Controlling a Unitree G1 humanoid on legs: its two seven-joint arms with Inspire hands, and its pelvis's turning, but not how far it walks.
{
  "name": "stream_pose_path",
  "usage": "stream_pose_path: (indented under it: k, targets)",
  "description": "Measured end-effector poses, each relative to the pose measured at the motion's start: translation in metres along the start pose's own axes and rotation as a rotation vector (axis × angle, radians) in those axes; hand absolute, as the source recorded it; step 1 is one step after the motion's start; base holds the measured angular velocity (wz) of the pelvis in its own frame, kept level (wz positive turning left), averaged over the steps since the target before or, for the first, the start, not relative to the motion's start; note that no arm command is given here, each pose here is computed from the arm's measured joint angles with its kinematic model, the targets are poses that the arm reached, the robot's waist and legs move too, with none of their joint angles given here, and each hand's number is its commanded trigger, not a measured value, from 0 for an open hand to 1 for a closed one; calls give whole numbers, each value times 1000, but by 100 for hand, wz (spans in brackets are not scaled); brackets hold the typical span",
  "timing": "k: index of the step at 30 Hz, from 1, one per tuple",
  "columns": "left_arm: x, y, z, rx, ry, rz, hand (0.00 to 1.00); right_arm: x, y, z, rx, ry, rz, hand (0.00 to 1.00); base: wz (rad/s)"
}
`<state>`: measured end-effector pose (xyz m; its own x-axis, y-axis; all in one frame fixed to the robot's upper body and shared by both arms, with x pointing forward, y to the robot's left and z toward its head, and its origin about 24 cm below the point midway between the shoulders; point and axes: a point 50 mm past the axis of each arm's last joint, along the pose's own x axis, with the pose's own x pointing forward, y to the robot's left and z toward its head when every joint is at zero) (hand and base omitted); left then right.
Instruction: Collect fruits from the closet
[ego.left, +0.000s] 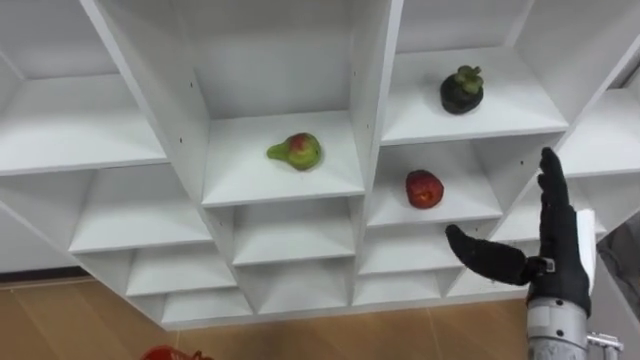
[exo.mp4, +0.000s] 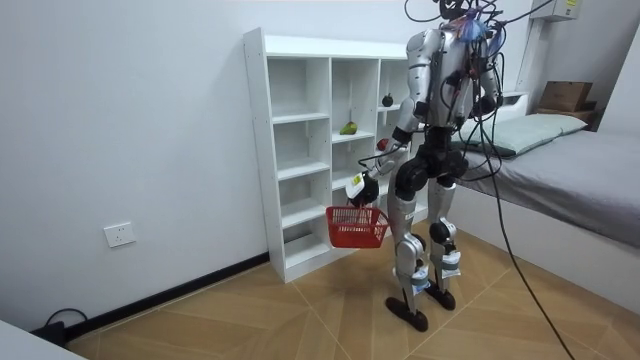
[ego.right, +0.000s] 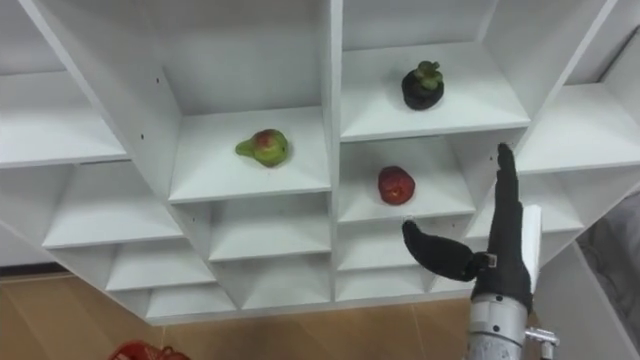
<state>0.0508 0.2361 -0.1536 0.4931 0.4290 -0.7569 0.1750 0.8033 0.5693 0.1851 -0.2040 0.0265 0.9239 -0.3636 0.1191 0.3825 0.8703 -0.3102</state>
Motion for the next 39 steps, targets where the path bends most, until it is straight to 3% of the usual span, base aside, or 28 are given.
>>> stream_pose_path:
  k: [16,33,39]
  targets:
    - [3,7,3,39,-13,-38,100,42,-7,48,41,-252,-79,0,2]
    - [8,14,1,105,16,-52,100,73,-17,41,93,-174,-75,0,5]
    - [9,17,1,117,39,-46,100,99,-23,33,72,-109,-111,0,10]
